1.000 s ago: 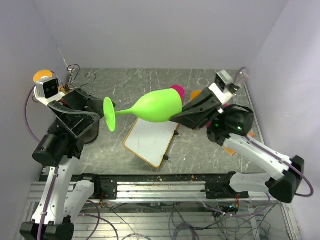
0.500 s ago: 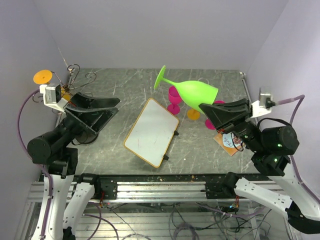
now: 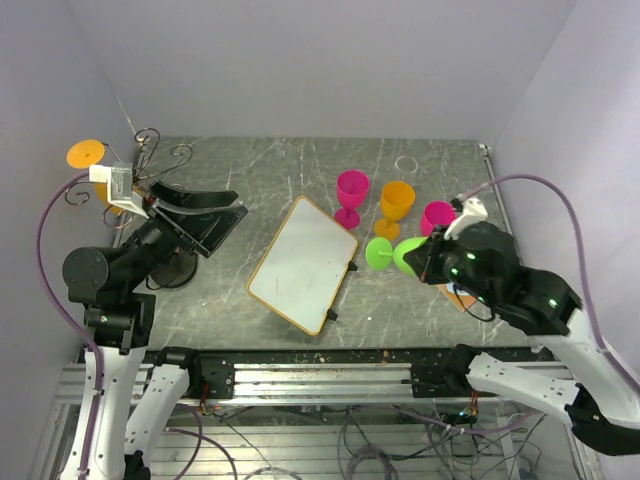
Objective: Take the wine glass off the wine glass rack
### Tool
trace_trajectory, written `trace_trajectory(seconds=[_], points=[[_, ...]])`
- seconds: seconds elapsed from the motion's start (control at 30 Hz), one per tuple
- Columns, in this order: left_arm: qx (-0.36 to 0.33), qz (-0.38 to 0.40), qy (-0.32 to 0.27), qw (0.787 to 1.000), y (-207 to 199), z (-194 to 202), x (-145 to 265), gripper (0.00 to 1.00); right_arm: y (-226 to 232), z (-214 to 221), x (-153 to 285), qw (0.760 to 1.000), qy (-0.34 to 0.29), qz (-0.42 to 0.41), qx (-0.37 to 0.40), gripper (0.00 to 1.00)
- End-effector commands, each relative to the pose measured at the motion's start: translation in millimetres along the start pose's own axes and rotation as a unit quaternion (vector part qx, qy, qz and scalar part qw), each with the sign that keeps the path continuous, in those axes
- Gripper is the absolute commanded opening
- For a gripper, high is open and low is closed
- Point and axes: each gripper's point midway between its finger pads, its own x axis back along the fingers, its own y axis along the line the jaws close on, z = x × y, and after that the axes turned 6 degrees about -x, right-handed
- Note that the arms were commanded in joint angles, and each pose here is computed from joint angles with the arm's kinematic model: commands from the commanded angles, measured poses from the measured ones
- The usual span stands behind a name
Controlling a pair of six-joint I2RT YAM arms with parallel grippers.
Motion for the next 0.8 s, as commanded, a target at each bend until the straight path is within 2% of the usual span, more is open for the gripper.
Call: trace_trajectory(seconds=[0.0, 0.2, 0.53, 0.77], points=[[-0.034, -0.025, 0.015, 0.999, 3, 1, 5, 0.86, -54, 41, -16, 0.982, 0.075, 0.173, -0.026, 0.00], [-0.073, -0.050, 0.014, 0.996, -1, -4, 14, 0.87, -68, 64, -44, 0.960, 0.124, 0.252, -0.014, 0.00], [-0.078, -0.068, 0.017, 0.995, -1, -1, 21, 0.87, -63, 87, -79, 0.953, 0.165, 0.252, 0.001, 0.00], [-0.078, -0.075, 0.026, 0.994, -4, -3, 23, 0.87, -76, 92, -93, 0.944, 0.173, 0.276, 0.053, 0.00]])
